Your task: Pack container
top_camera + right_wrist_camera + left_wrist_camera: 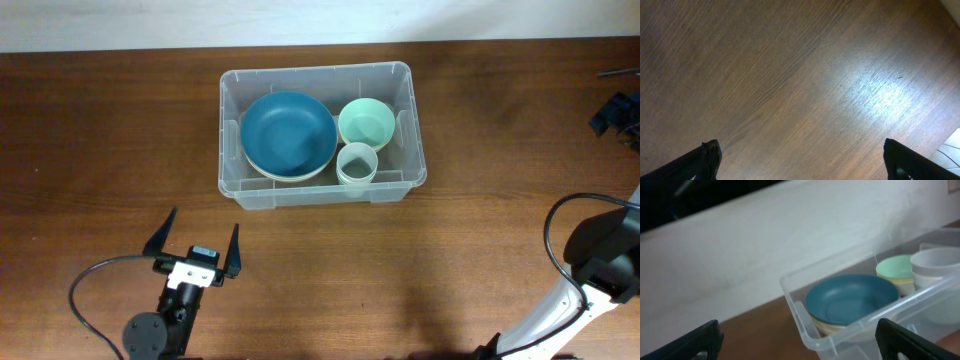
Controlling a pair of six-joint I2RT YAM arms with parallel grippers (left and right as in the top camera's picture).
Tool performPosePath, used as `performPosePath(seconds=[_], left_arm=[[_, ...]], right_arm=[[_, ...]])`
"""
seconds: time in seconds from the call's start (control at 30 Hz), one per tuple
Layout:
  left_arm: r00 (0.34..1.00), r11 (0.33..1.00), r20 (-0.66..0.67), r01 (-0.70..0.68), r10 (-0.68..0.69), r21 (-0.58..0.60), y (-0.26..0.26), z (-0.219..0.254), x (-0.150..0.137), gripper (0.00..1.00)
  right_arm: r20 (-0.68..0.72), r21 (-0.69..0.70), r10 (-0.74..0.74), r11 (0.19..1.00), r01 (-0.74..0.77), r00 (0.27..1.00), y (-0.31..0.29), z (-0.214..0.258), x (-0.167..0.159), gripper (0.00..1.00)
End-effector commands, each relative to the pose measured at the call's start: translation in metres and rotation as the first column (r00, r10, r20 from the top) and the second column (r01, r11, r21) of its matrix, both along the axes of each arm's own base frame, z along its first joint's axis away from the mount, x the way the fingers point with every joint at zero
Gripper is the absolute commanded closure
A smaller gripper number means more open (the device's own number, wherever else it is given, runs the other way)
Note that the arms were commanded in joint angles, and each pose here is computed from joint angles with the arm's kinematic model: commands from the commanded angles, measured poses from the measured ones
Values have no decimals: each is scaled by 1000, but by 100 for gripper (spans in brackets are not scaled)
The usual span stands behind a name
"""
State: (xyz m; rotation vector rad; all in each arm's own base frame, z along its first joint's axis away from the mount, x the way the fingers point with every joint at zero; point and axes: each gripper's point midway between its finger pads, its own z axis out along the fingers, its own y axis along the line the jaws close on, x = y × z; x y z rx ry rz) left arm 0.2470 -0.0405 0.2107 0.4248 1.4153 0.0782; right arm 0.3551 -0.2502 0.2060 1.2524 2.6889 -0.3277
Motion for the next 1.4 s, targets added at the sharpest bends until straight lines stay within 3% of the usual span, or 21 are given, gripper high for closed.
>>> performPosePath(seconds=[0.0,0.37,0.57,1.37], left_arm=[[1000,1000,20,-3,3,16,1,0,-4,0],[999,999,-37,-28,28,15,8,-17,-6,0],[988,1000,-150,-23,24,12,7,-49,-5,0],[987,1000,-162,-24,21,-18,7,-50,-5,0]], right_arm=[[0,-12,-9,1000,10,1000,0,2,-1,1],[0,-12,-9,1000,10,1000,0,2,-1,1],[0,-12,-9,1000,10,1000,0,2,-1,1],[0,-12,-9,1000,10,1000,0,2,-1,2]])
